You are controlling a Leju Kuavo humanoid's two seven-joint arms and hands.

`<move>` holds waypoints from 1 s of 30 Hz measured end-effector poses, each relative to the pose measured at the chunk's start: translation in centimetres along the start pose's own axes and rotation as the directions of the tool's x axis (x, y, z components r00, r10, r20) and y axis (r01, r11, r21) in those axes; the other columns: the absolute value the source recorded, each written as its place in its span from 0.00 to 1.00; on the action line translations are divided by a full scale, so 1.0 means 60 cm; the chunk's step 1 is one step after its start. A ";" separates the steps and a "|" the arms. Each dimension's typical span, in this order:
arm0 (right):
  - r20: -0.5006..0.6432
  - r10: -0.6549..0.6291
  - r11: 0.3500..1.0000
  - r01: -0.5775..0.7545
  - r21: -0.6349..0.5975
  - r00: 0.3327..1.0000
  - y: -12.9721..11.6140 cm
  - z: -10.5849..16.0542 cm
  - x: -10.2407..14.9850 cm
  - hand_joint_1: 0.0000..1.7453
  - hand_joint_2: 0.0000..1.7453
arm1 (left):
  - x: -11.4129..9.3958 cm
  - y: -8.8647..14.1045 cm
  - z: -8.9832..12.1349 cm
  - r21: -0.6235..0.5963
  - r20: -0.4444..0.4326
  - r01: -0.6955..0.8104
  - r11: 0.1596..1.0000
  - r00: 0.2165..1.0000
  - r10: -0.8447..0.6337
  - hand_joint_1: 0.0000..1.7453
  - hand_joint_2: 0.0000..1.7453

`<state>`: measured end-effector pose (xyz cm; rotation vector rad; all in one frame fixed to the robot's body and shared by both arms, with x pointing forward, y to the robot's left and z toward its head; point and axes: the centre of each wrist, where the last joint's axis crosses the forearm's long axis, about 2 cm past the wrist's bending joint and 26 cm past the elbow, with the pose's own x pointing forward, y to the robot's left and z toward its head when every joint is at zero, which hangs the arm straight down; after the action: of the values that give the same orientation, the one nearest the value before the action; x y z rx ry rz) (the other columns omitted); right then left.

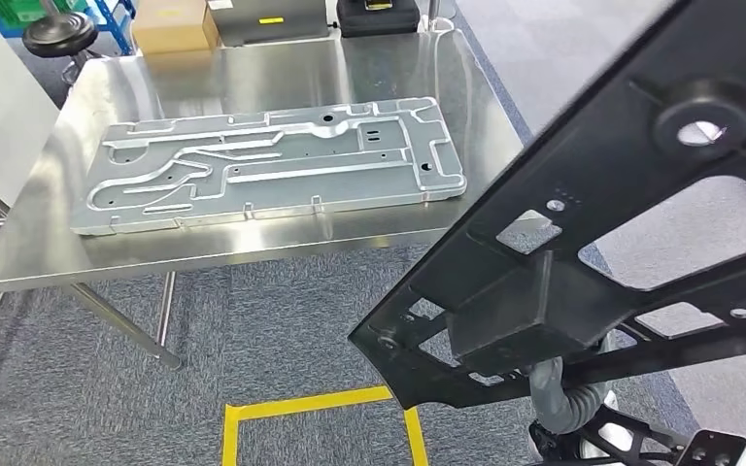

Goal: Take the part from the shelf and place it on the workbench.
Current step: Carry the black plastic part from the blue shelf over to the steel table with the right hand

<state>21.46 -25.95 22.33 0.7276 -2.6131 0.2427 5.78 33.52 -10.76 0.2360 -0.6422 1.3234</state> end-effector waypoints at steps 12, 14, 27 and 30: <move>0.004 -0.031 0.999 0.031 0.020 0.999 0.001 0.000 -0.001 1.00 1.00 | -0.001 0.008 0.001 0.011 0.003 0.003 1.000 1.000 -0.003 0.00 1.00; 0.007 -0.038 0.999 0.038 0.025 0.999 0.001 -0.001 -0.001 1.00 1.00 | -0.001 0.007 0.001 0.010 0.005 0.003 1.000 1.000 -0.003 0.00 1.00; 0.019 -0.035 0.999 0.035 0.006 0.999 0.002 -0.004 -0.004 1.00 1.00 | 0.006 0.003 -0.003 0.006 0.025 0.000 1.000 1.000 0.000 0.00 1.00; 0.021 0.012 1.000 -0.012 -0.004 1.000 -0.009 -0.013 -0.010 1.00 1.00 | 0.006 0.001 -0.003 0.003 0.026 0.000 1.000 1.000 0.000 0.00 1.00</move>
<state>22.48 -25.91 22.77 0.7179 -2.6381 0.2348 5.80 33.96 -10.72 0.2560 -0.6627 1.3233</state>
